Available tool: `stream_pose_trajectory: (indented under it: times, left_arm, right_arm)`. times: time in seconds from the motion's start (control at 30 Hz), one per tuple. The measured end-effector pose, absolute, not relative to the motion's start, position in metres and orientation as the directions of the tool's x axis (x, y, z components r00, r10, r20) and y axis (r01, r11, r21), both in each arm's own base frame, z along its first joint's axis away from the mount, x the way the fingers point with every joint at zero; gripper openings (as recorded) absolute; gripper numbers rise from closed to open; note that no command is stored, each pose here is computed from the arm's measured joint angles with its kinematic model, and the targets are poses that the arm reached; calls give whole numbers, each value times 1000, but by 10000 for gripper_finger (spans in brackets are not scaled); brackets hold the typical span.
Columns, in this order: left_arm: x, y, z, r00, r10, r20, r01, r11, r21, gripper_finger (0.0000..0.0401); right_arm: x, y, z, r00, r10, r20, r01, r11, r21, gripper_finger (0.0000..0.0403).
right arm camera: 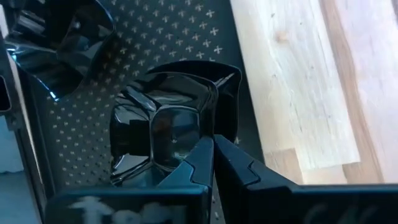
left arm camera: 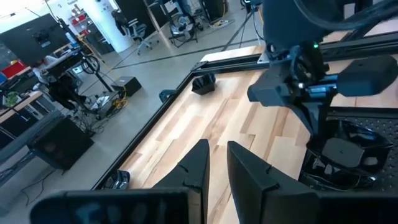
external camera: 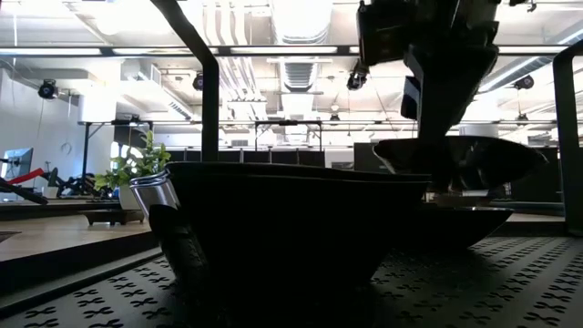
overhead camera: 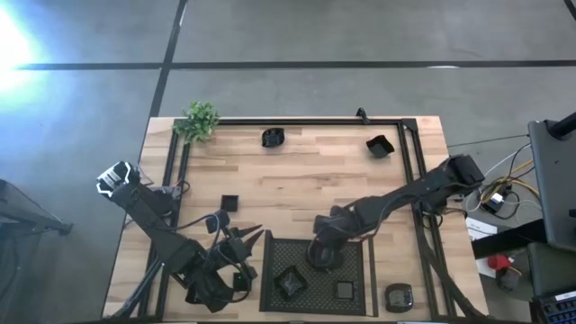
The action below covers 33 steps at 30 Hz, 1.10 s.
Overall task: Pick & Place Mini shaped plates
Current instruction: Stack the leaf shaped plate on top of the other leaf shaped plate on the shelf
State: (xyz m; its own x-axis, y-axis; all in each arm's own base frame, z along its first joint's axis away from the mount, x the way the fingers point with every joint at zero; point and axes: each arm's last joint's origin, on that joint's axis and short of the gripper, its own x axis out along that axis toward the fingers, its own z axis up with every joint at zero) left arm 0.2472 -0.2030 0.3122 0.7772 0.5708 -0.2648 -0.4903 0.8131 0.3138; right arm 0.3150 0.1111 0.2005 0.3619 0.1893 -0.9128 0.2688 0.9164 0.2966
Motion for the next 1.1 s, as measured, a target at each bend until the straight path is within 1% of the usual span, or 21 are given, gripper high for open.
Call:
stream_pose_trajectory:
  times: [0.33,0.53,1.1]
  left_arm:
    - [247,-203,312,777,571,-264,-489,812,319,53]
    - [247,-203,312,777,571,-264,-489,812,318,53]
    - [247,-203,312,778,567,-270,-484,816,317,53]
  right_arm:
    - [319,112,199,387,199,-900,254,916,312,8]
    - [322,113,198,404,204,-892,211,928,308,8]
    - [319,112,193,391,189,-901,216,933,289,8]
